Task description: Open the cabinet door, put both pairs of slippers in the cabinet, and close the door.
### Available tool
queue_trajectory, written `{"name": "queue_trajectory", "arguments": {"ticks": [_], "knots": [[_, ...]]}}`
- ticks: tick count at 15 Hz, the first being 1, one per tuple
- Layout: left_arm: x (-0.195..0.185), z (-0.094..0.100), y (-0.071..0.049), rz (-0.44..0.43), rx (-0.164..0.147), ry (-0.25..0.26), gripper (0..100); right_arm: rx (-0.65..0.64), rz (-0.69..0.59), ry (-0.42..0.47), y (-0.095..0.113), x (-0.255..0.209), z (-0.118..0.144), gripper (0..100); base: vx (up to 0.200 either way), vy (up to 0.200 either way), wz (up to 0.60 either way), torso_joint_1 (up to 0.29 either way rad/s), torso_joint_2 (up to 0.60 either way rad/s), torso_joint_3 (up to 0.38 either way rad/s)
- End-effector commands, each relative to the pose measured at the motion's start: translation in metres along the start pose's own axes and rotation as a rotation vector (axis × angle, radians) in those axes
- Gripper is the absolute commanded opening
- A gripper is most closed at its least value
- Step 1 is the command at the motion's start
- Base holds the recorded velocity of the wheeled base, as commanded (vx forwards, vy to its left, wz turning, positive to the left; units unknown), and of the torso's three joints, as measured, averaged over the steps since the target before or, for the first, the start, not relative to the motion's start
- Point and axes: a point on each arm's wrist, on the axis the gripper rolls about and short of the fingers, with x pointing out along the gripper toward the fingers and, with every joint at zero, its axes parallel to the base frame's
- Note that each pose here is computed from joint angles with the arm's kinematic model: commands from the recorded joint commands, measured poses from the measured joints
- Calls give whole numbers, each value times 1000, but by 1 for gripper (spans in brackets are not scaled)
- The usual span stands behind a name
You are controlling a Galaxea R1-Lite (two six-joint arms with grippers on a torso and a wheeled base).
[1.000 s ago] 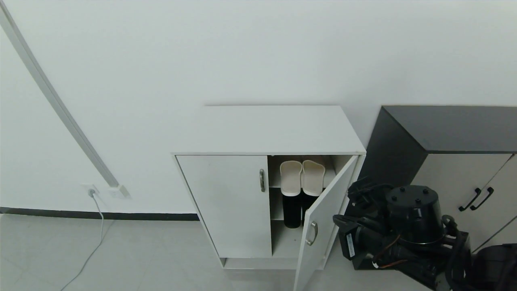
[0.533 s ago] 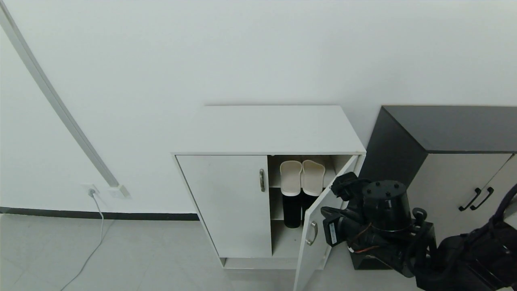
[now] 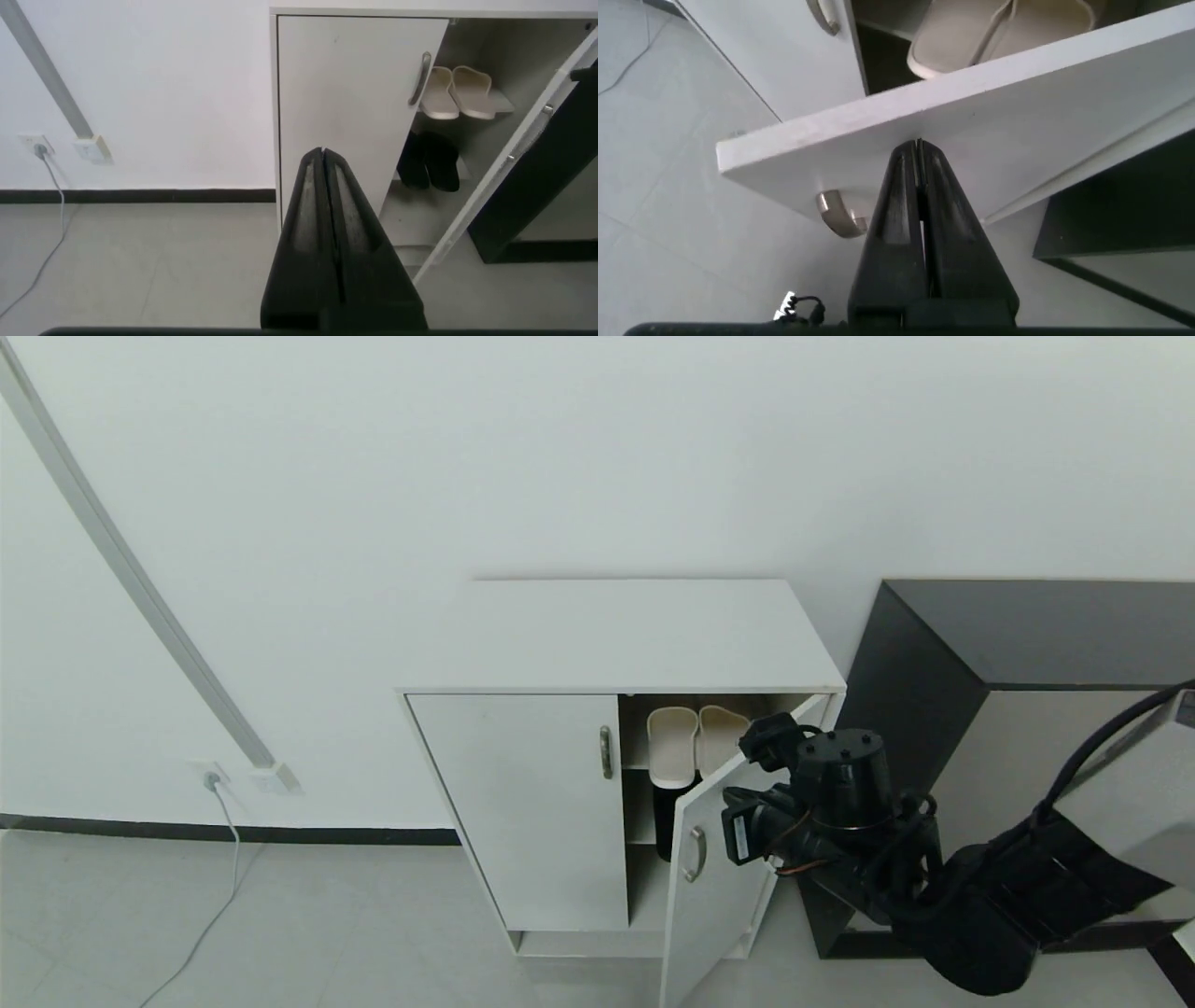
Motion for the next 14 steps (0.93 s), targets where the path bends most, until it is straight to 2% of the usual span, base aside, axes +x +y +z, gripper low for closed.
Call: {"name": "queue_trajectory", "arguments": {"ticks": [1, 10, 14], "knots": [[0, 0, 0, 0, -1, 0, 0, 2, -10, 7, 0, 18, -5, 0, 0, 0, 0, 0, 0, 0], [0, 0, 0, 0, -2, 0, 0, 24, -27, -56, 0, 63, 6, 0, 0, 0, 0, 0, 0, 0], [0, 0, 0, 2, -2, 1, 0, 33, -50, -62, -7, 80, 10, 0, 0, 0, 0, 0, 0, 0]]}}
